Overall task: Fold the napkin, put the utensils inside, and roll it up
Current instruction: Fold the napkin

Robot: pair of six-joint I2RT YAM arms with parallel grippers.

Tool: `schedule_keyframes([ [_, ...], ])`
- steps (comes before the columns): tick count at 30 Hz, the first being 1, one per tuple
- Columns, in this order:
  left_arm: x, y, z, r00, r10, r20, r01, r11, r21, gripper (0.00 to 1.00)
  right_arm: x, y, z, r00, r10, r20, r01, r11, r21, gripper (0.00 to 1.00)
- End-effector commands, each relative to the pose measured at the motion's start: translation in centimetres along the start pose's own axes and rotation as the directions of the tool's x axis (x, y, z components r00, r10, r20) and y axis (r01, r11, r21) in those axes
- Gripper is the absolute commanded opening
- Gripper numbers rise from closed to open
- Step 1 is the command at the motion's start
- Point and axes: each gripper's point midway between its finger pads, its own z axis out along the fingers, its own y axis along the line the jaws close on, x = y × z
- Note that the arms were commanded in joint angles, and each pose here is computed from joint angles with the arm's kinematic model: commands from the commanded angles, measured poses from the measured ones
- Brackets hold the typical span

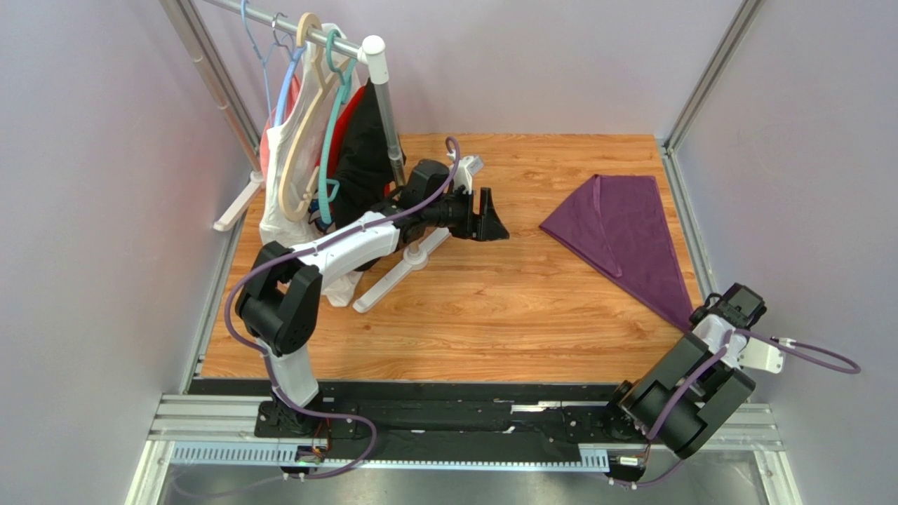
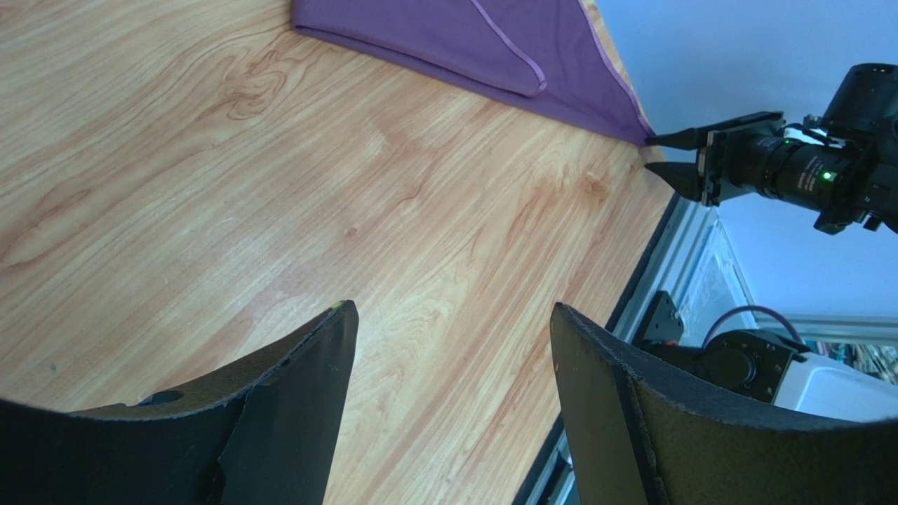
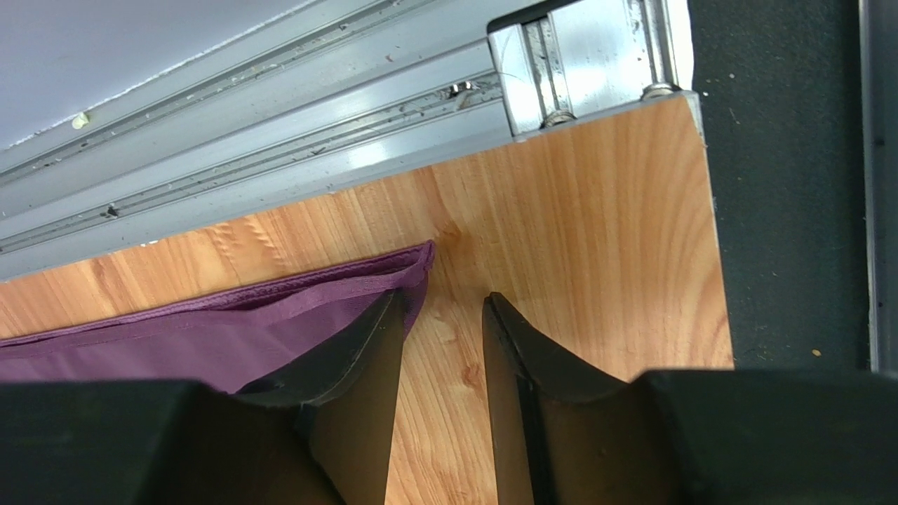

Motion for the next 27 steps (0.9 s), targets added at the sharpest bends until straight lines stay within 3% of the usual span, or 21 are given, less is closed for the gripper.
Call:
schedule_keyframes([
  [1, -0.9, -0.1, 0.1, 1.000, 0.008, 0.026, -0.008, 1.000, 0.016, 0.76, -1.9, 1.8, 0.0, 0.999, -0.002, 0.054, 0.004, 0.999, -0.032, 0.38],
  [12, -1.0, 0.0, 0.1, 1.000, 0.008, 0.028, -0.008, 1.000, 0.012, 0.76, -1.3, 1.5, 1.0, 1.000, 0.010, 0.022, -0.010, 1.000, -0.010, 0.30],
  [17, -0.8, 0.3, 0.1, 1.000, 0.003, 0.025, -0.003, 1.000, 0.006, 0.76, -1.4, 1.7, 1.1, 1.000, 0.010, 0.018, -0.010, 1.000, -0.012, 0.18],
  [24, -1.2, 0.4, 0.3, 1.000, 0.002, 0.028, -0.002, 1.000, 0.011, 0.75, -1.5, 1.6, 1.3, 1.000, -0.002, 0.030, 0.003, 1.000, -0.011, 0.10],
  [27, -1.2, 0.4, 0.3, 1.000, 0.003, 0.027, -0.003, 1.000, 0.013, 0.75, -1.6, 1.9, 1.4, 0.999, -0.014, 0.034, 0.015, 1.000, -0.024, 0.01],
])
